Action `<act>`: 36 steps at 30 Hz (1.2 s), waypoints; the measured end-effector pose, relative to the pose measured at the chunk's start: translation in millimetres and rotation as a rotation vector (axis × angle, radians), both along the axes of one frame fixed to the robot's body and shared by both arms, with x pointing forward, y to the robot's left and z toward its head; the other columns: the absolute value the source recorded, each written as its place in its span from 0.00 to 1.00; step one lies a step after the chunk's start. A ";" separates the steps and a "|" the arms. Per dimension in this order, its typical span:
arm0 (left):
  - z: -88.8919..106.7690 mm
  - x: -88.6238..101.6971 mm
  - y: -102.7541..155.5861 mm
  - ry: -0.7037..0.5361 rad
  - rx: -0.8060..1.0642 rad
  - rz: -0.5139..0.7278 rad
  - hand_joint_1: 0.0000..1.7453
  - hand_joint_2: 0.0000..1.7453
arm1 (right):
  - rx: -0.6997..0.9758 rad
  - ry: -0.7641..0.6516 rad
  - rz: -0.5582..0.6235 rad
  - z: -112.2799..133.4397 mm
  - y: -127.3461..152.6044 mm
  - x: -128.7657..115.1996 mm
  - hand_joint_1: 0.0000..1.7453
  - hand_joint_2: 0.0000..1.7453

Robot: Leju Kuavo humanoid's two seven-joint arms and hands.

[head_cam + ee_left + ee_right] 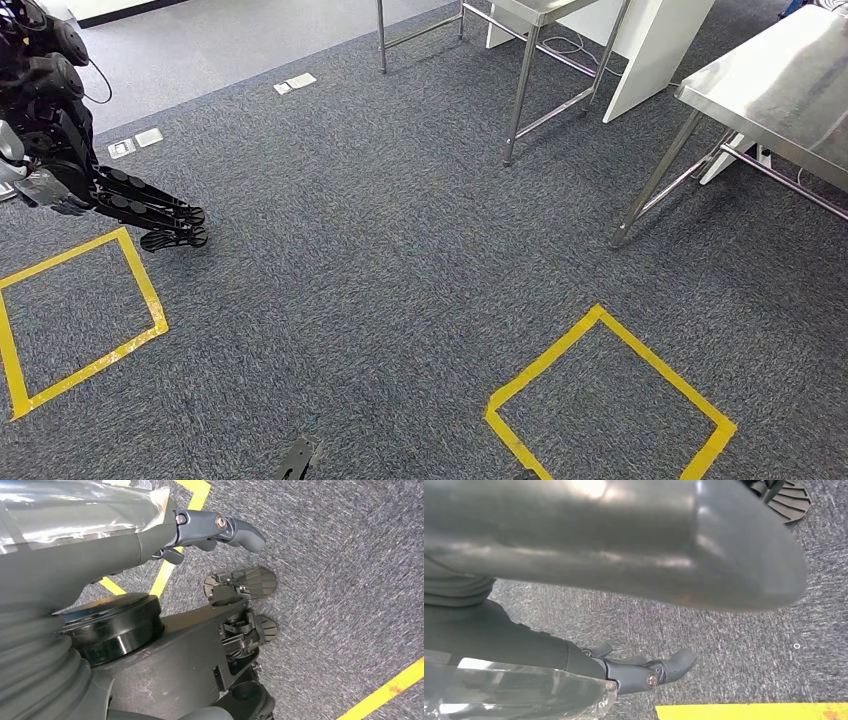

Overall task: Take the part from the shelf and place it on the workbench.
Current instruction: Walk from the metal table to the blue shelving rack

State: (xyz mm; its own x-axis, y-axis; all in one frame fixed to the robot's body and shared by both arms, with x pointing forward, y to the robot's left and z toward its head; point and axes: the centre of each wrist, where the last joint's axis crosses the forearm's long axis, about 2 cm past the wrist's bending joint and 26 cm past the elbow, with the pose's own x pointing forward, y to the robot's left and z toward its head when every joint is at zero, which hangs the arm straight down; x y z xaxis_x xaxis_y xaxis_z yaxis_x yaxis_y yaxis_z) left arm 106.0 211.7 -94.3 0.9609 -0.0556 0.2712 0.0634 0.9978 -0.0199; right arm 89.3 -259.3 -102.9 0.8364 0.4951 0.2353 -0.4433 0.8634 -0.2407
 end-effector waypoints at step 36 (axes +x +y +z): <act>-0.5 -2.6 -0.6 0.012 -0.003 0.003 0.00 1.00 | -0.010 0.025 0.030 -0.4 -0.2 -1.7 0.00 0.00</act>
